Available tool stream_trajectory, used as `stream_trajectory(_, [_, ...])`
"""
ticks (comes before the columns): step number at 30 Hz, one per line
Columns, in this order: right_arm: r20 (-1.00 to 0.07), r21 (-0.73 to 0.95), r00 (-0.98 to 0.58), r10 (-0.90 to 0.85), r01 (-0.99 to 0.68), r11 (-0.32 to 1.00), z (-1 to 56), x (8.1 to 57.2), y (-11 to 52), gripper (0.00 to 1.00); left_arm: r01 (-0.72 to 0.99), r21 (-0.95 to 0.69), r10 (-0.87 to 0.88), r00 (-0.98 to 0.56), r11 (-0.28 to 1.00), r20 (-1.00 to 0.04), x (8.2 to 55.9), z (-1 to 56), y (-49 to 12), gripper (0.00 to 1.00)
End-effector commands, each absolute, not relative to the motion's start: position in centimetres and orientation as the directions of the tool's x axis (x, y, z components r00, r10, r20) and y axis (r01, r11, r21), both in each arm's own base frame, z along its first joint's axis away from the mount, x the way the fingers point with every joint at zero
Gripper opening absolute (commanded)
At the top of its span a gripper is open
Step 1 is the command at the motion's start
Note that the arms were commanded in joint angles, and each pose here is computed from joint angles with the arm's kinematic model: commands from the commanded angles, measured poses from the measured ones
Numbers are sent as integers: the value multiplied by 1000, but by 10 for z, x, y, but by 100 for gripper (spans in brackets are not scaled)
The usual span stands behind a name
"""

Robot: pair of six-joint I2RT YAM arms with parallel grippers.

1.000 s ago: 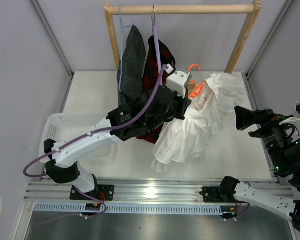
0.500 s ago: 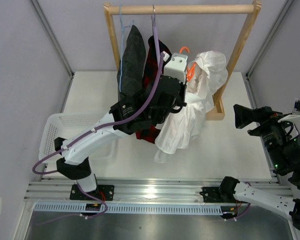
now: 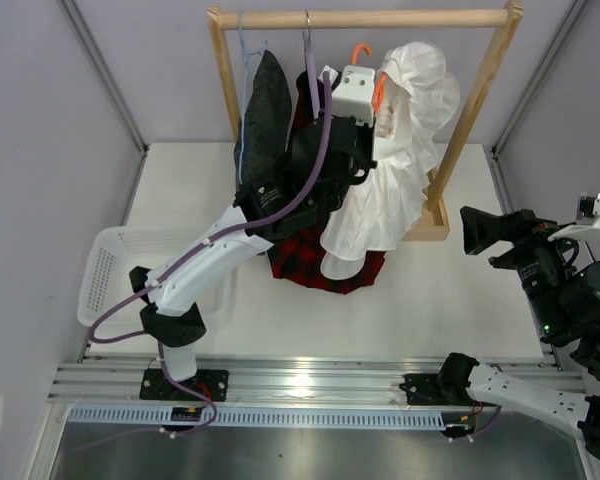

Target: Place the skirt on the hanger

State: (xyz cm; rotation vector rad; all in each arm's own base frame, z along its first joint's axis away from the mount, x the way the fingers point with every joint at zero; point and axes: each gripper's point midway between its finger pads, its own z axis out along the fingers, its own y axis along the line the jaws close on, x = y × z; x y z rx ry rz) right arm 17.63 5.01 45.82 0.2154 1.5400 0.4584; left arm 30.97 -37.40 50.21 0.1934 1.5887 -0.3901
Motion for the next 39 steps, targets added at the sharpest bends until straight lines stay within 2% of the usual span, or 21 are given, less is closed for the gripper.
stream_trajectory(1, [-894, 441, 4, 447, -158, 883, 472, 178, 50, 96, 361, -191, -246, 115, 913, -962, 320, 562, -368, 0])
stream_trajectory(5, [-901, 427, 1, 433, -160, 890, 470, 180, 54, 96, 325, -169, -249, 222, 930, -943, 336, 584, -364, 0])
stream_trajectory(12, [-905, 418, 16, 426, -166, 893, 470, 182, 57, 97, 287, -174, -258, 285, 942, -923, 378, 579, -364, 0])
stream_trajectory(19, [-918, 386, 32, 395, -164, 908, 472, 186, 60, 97, 272, -216, -309, 371, 938, -876, 396, 592, -358, 0])
stream_trajectory(39, [-928, 358, 56, 368, -142, 923, 459, 187, 54, 98, 289, -208, -322, 435, 935, -841, 442, 583, -356, 0])
